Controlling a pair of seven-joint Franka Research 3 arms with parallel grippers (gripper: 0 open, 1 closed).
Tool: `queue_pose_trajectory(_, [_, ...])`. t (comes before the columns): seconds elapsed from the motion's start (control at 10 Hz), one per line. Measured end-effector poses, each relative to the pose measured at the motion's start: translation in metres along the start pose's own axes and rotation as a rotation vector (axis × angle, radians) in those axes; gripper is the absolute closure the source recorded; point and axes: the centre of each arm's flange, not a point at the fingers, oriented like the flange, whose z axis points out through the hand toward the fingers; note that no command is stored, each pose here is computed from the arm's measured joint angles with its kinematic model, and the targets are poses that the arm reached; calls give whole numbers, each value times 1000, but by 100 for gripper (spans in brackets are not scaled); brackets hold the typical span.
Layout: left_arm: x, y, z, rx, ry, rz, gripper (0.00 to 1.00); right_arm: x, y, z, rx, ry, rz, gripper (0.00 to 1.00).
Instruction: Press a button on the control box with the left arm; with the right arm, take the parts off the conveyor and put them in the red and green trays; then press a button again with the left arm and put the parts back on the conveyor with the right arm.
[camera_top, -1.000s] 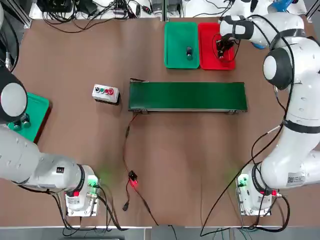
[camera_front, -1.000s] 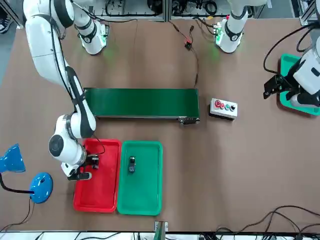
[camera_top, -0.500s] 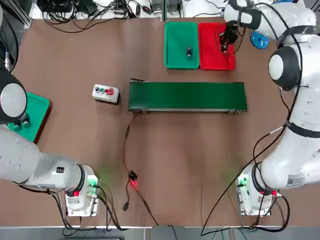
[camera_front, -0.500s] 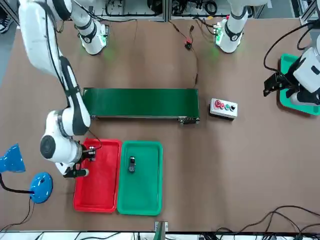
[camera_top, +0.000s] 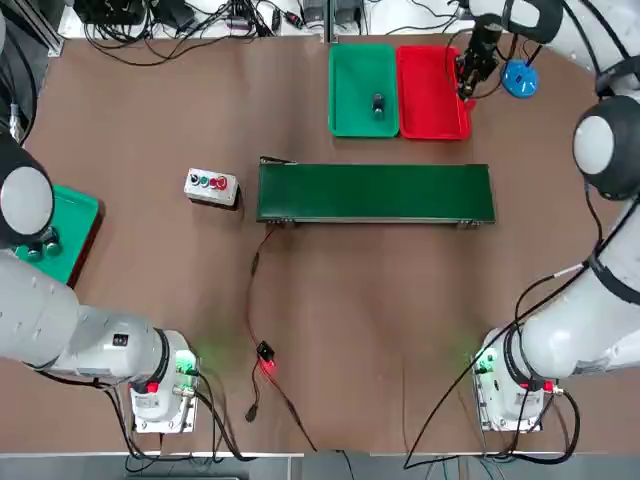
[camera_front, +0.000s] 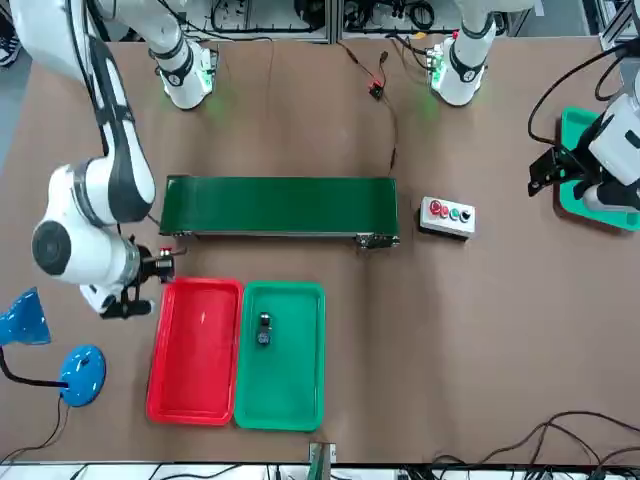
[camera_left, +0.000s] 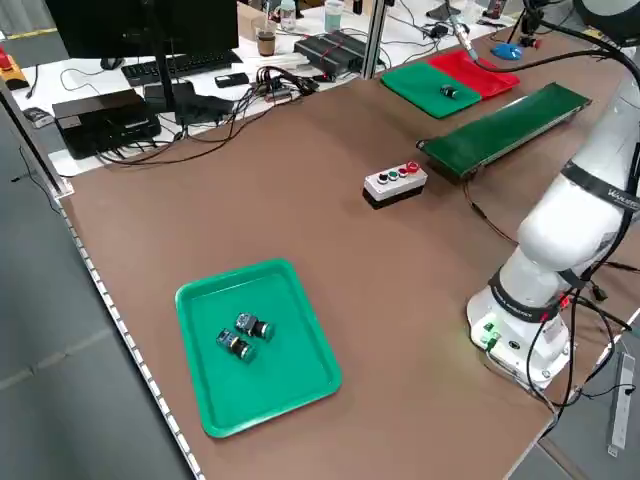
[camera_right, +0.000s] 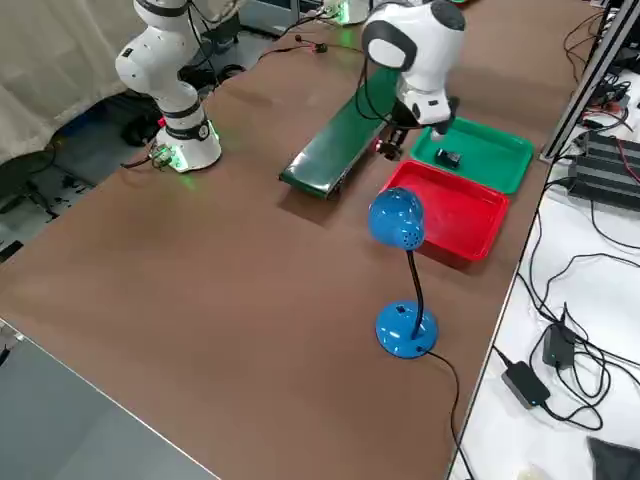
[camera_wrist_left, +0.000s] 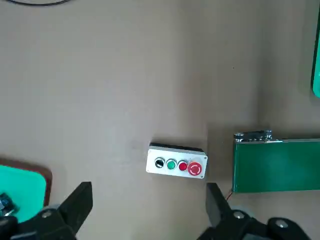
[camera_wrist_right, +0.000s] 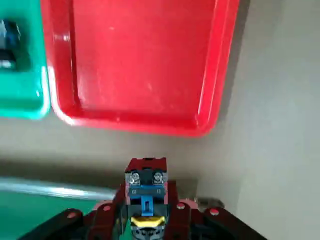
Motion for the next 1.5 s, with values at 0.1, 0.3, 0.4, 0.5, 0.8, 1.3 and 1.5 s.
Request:
queue_pose_trajectory(0.1, [0,0,0,0,0,0,0,-18,1,2,-2,-16,2,67])
queue_pose_trajectory(0.3, [0,0,0,0,0,0,0,-56,3,22,-5,-13,3,67])
queue_pose_trajectory(0.4, [0,0,0,0,0,0,0,-72,3,41,-8,-7,1,67])
queue_pose_trajectory(0.5, [0,0,0,0,0,0,0,-86,2,59,-11,-1,-2,67])
queue_pose_trajectory(0.8, [0,0,0,0,0,0,0,-107,-9,88,-21,-33,-27,67])
queue_pose_trajectory(1.3, [0,0,1,0,-2,0,0,-112,-15,106,-26,11,-42,67])
queue_pose_trajectory(1.5, [0,0,1,0,-2,0,0,-112,-14,117,-27,21,-41,67])
